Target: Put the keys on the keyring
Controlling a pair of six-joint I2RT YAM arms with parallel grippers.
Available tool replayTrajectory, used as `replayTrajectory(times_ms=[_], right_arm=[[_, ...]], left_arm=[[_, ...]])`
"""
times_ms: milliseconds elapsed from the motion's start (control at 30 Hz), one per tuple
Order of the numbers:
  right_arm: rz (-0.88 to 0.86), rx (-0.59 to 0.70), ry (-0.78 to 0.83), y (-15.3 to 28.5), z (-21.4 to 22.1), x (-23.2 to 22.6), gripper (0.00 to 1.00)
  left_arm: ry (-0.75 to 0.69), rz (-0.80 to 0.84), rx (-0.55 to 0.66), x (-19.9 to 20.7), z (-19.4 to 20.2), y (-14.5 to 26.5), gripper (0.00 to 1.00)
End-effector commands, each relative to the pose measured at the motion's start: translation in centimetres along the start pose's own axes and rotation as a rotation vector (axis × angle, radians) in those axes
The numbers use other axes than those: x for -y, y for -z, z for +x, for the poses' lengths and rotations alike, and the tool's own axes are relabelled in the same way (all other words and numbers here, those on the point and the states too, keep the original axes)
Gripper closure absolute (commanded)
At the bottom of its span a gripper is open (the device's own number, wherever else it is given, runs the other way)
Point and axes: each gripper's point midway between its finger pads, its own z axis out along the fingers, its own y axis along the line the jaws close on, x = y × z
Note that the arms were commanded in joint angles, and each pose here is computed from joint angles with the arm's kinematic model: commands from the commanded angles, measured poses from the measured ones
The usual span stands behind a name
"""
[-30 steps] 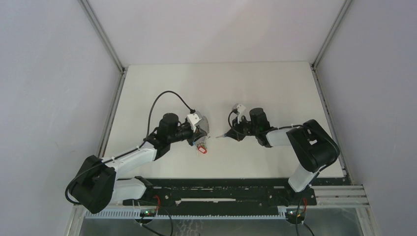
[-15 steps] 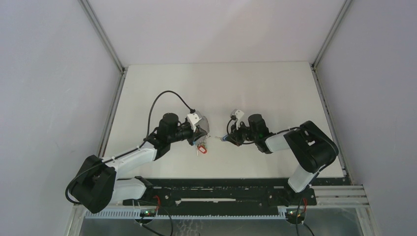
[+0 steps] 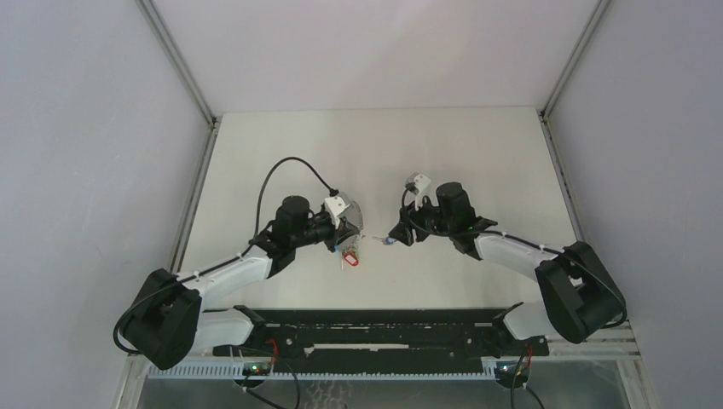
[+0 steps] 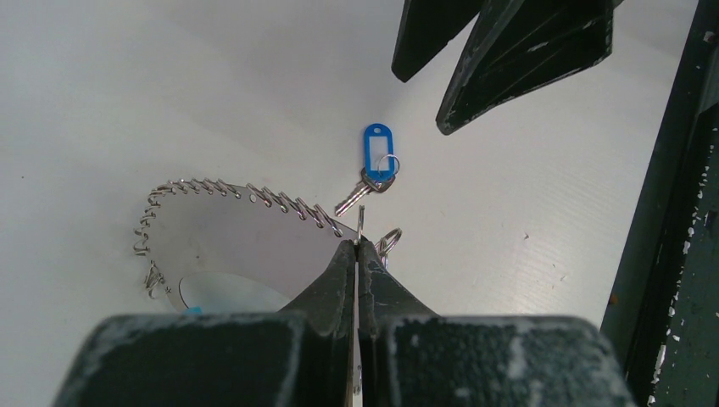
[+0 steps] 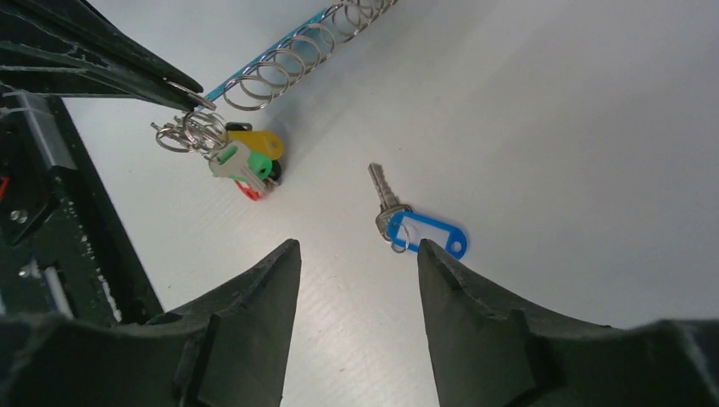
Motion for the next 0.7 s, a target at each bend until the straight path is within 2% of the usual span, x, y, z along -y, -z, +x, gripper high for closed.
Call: replayTrajectory(times_ms=[0,167,333,667], right_arm=[[-0.013,-0.094,-0.137,1.6,-0.4,-0.9,0.45],[0.008,-0.226,-0.203,2.4,0.4,0.3,0.45],[-0.042,-0.376,-0.232,1.8,0.5,0.4,0.51],[-0.129,-0.466,-0.289,-1.5,1.2,1.2,0.62]], left_arm=[[-0.061,-0.012,0.1,-0.3,-3.3,0.3,1.0],[-0.066,-0.018,0.101,-0.4,-3.4,0.4,1.0],[-0.069,-0.018,0.098,-0.5,-3.4,0.3,1.0],[-0.069,-0.022,0.086,-0.6,-3.1,0.3,0.99]])
